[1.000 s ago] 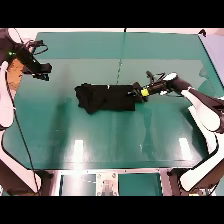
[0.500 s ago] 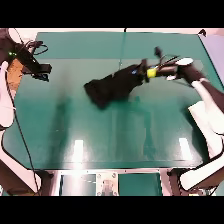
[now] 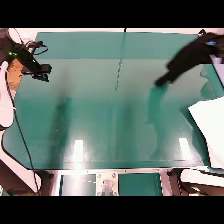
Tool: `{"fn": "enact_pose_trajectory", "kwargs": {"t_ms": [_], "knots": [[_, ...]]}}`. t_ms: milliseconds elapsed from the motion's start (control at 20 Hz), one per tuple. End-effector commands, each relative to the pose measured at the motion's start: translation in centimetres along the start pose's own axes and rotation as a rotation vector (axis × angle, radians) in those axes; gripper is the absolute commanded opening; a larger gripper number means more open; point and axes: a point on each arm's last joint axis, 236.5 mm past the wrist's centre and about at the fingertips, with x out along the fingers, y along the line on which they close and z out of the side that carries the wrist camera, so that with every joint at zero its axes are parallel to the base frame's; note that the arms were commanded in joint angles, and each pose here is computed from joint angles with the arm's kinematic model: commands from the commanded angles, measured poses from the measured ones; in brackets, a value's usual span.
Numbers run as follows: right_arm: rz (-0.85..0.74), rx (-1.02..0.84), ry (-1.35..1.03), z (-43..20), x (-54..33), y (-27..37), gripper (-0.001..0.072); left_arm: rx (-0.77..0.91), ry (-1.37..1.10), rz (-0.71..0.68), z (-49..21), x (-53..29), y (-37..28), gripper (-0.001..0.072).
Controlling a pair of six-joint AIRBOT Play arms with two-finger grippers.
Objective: Fold the shirts.
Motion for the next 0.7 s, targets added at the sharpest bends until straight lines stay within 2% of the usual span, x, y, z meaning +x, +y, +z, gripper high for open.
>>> {"fn": "enact_pose_trajectory", "kwargs": {"t_ms": [0,250,450,650], "knots": [[-0.185,0.06,-0.228,4.7,-9.6,-4.8,0.0015,0.001,0.0,-0.004,0.0,0.0,-0.1,0.0027],[-0.502,0.122,-0.323,3.6,-19.4,-10.3,0.0015,0.003,-0.002,-0.018,0.0,0.0,-0.4,0.0027],[-0.64,0.185,-0.341,1.6,-23.3,-12.2,0.0014,0.003,-0.001,-0.019,0.0,0.0,-0.5,0.0027],[-0.805,0.351,-0.311,-2.9,-25.9,-15.4,0.0014,0.004,0.006,-0.021,-0.2,0.0,-0.5,0.0028]]}}
